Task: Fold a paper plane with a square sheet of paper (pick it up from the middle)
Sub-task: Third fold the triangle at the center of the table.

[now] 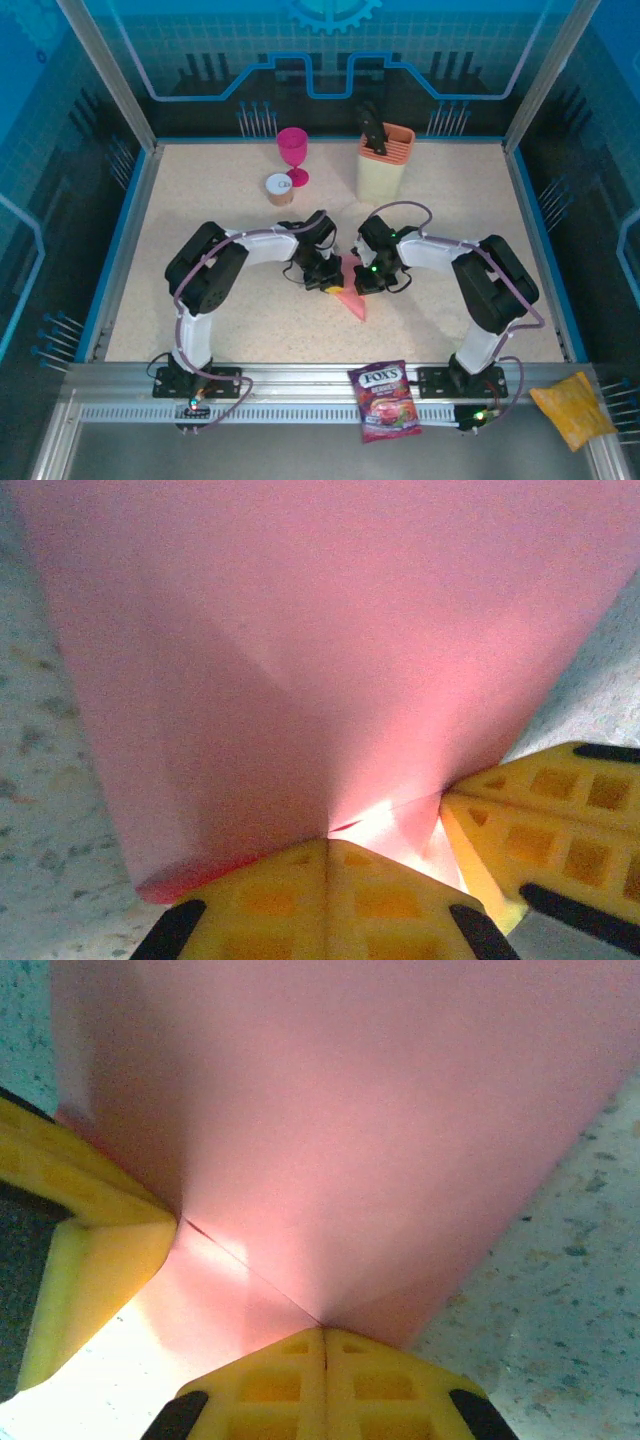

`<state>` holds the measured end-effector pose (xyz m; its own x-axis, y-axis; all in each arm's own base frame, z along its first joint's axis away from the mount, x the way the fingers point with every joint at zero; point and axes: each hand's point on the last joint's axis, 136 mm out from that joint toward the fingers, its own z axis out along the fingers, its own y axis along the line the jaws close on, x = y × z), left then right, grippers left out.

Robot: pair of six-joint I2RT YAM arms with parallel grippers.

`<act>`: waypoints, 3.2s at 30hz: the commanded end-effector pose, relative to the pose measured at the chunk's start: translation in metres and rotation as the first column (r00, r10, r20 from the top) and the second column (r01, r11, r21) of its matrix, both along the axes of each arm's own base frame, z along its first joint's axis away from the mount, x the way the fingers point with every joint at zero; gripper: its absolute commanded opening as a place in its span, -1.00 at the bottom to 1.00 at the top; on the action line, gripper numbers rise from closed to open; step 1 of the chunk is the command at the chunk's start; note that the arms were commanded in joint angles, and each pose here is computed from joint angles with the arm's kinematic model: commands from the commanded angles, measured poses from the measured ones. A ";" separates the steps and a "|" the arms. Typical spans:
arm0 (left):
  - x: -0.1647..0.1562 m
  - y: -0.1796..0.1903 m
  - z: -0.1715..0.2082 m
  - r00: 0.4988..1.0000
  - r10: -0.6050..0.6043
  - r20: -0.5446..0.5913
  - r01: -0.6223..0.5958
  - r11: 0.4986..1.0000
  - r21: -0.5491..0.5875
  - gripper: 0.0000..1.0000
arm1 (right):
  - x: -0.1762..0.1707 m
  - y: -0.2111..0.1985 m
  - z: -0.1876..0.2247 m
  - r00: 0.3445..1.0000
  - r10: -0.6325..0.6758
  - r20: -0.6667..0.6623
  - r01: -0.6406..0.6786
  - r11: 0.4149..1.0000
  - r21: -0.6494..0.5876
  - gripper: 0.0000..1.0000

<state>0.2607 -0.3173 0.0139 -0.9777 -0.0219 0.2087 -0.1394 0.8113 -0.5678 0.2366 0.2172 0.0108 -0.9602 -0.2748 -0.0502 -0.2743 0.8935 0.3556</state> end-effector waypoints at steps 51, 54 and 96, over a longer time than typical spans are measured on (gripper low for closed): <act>-0.023 0.007 -0.031 0.999 -0.049 -0.025 0.050 0.995 0.084 -1.00 | 0.004 -0.004 0.035 0.999 -0.024 0.023 0.023 0.999 0.035 -0.41; -0.024 0.007 -0.032 0.998 -0.045 -0.031 0.048 0.995 0.086 -1.00 | -0.002 -0.001 0.055 0.998 -0.042 0.045 0.038 0.996 0.080 -0.41; -0.021 0.020 -0.043 0.998 0.005 -0.069 0.004 0.992 0.130 -1.00 | -0.072 0.000 -0.026 0.994 -0.035 -0.108 0.033 0.999 -0.017 -1.00</act>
<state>0.2476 -0.3269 0.0120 -0.9701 0.0118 0.2425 -0.1380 0.7950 -0.5907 0.2028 0.2502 0.0146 -0.9551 -0.2674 -0.1278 -0.2962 0.8471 0.4412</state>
